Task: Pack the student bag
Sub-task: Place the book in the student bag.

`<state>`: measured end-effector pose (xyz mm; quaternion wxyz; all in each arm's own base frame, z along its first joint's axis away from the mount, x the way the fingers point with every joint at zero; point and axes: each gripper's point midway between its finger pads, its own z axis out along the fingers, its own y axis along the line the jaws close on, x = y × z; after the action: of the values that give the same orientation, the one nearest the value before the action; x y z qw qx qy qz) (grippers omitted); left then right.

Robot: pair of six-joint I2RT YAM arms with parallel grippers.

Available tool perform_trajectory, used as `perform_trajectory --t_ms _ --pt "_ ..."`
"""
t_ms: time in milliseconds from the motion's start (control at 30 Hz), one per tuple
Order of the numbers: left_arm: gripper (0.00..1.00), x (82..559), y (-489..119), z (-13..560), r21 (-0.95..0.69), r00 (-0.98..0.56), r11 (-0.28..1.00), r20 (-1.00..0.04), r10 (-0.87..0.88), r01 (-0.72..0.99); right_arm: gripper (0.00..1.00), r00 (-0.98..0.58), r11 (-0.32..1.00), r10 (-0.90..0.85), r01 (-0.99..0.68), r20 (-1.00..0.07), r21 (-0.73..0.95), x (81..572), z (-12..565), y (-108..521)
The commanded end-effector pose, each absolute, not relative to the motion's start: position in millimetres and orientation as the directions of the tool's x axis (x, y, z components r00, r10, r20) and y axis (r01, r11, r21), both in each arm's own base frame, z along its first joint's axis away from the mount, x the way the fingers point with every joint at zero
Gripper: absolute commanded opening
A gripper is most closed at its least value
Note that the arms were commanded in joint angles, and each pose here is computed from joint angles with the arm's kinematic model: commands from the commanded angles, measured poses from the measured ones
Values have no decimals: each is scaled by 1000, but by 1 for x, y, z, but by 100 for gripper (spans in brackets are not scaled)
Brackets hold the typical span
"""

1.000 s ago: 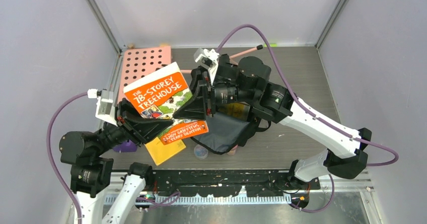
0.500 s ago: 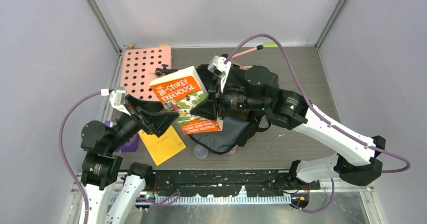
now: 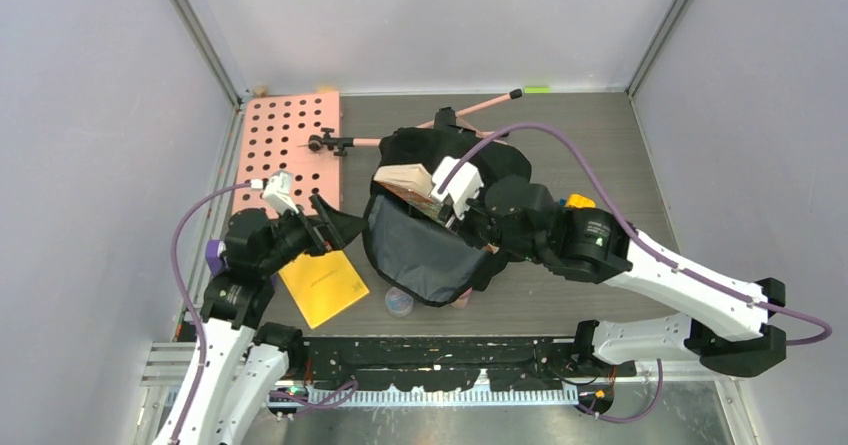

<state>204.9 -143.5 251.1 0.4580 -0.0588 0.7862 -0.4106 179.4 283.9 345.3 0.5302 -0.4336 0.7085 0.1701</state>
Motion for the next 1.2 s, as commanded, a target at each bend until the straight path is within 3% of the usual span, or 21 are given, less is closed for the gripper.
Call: perform_trajectory --t_ms 0,267,467,567,800,900,1000,1167 --pt "100 219 -149 249 -705 -571 640 -673 -470 305 0 55 650 -507 -631 -860 -424 212 362 260" --pt "100 241 -159 213 -725 -634 634 -630 -449 271 0 78 611 -657 -529 -750 -589 229 336 243" --pt "97 254 -169 195 -734 -653 618 -619 -436 282 0 41 612 -633 -584 -773 -532 229 318 250" --pt "87 254 -178 189 -748 -674 593 -606 -423 300 0 -12 605 -623 -641 -783 -472 227 304 254" --pt "30 248 -183 174 -748 -710 594 -589 -387 297 0 -107 600 -543 -743 -833 -295 213 297 265" --pt "10 246 -181 174 -742 -704 602 -595 -388 295 1 -150 600 -529 -763 -835 -243 217 288 264" --pt "0 243 -178 173 -734 -703 615 -599 -383 290 1 -186 594 -506 -783 -842 -184 219 282 267" --pt "0 239 -176 170 -726 -709 628 -598 -374 281 1 -229 571 -508 -811 -830 -126 227 261 273"
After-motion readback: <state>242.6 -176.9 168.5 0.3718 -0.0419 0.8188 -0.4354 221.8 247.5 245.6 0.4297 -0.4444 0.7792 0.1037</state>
